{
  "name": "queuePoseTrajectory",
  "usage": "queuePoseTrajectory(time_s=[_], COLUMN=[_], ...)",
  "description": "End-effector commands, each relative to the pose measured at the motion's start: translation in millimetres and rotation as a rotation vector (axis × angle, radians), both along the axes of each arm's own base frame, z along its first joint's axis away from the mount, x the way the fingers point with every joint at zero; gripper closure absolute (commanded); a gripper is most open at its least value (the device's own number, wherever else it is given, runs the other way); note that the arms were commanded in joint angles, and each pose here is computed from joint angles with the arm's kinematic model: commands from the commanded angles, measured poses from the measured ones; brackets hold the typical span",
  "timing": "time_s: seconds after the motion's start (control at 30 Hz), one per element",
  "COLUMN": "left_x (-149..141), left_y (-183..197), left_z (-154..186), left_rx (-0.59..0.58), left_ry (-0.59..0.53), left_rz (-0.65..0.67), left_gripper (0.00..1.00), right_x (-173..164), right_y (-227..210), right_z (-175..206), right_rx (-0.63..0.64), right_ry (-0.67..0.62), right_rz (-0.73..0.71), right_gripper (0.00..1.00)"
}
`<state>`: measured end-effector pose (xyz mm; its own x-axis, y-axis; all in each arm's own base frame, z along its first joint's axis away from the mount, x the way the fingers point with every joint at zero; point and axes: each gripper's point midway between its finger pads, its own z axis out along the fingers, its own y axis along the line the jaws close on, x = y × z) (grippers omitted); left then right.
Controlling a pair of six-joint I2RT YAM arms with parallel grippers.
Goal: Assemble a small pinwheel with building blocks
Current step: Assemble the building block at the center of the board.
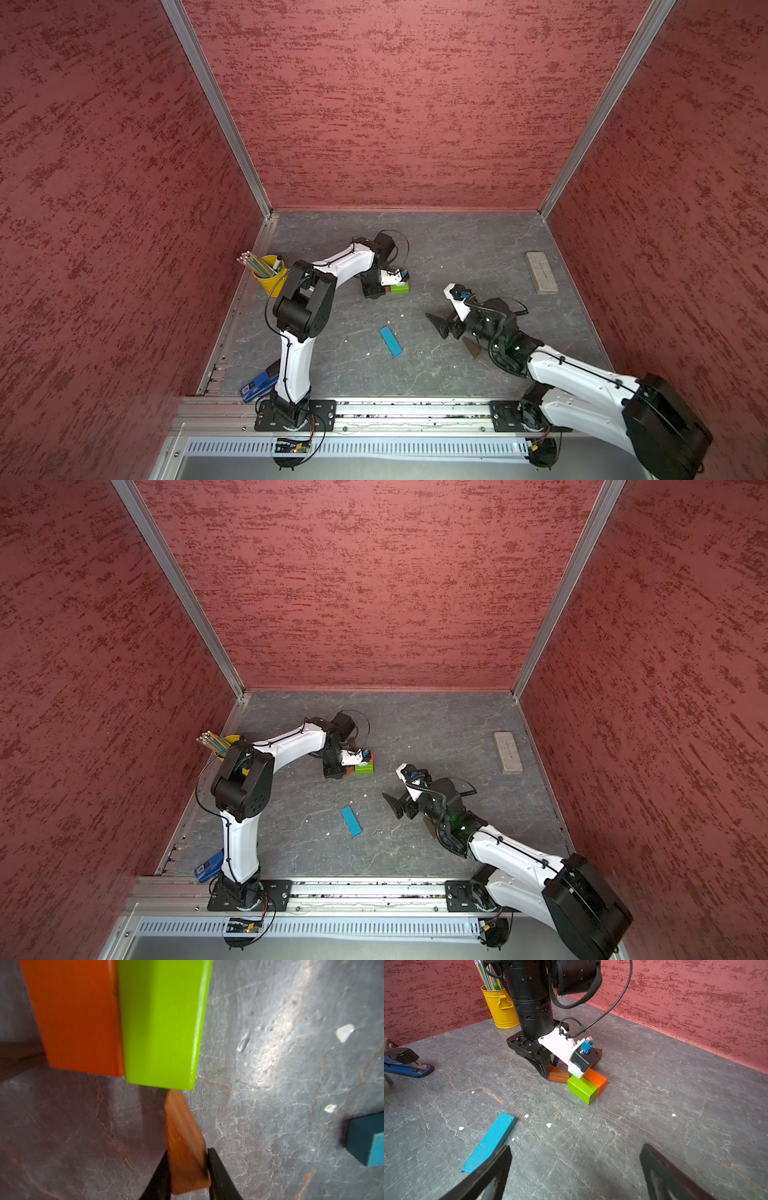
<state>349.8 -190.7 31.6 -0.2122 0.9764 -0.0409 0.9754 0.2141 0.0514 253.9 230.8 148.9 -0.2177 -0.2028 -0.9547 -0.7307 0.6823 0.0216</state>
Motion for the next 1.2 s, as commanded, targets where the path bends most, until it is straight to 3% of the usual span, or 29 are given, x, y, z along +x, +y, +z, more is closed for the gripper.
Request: queuePoseTrajectory(time_s=[0.0,0.33,0.53,0.8,1.0,1.07,1.1,1.13,1.17], left_x=[1,3,6,11,-5,-14,-20,-26,-33], left_y=[-2,-4,-11,-11,-11,-12,-13,-13,-13], left_z=[-3,-1,17,74,140,165,177,188,196], left_rx=[0.007,-0.003,-0.065,-0.218,-0.384,-0.485,-0.542,-0.603,-0.661], left_ry=[0.008,-0.007,-0.048,-0.187,-0.353,-0.441,-0.478,-0.517,-0.552], left_rz=[-0.019,-0.021,-0.022,0.001,0.036,0.055,0.056,0.055,0.06], left_gripper=[0.67,0.64,0.58,0.52,0.49,0.42,0.29,0.0,0.0], right_x=[-3,-3,-1,16,52,65,72,79,84], right_y=[-1,-1,-2,-15,-59,-73,-77,-80,-82], right_z=[3,3,2,18,22,19,20,21,21], right_rx=[0.029,0.029,0.027,0.029,-0.084,-0.155,-0.172,-0.193,-0.212], right_ry=[-0.001,-0.002,0.002,0.0,0.045,0.085,0.105,0.127,0.157], right_rz=[0.004,0.004,-0.004,-0.091,-0.362,-0.459,-0.494,-0.526,-0.552], right_gripper=[0.01,0.01,0.01,0.01,0.01,0.01,0.01,0.01,0.02])
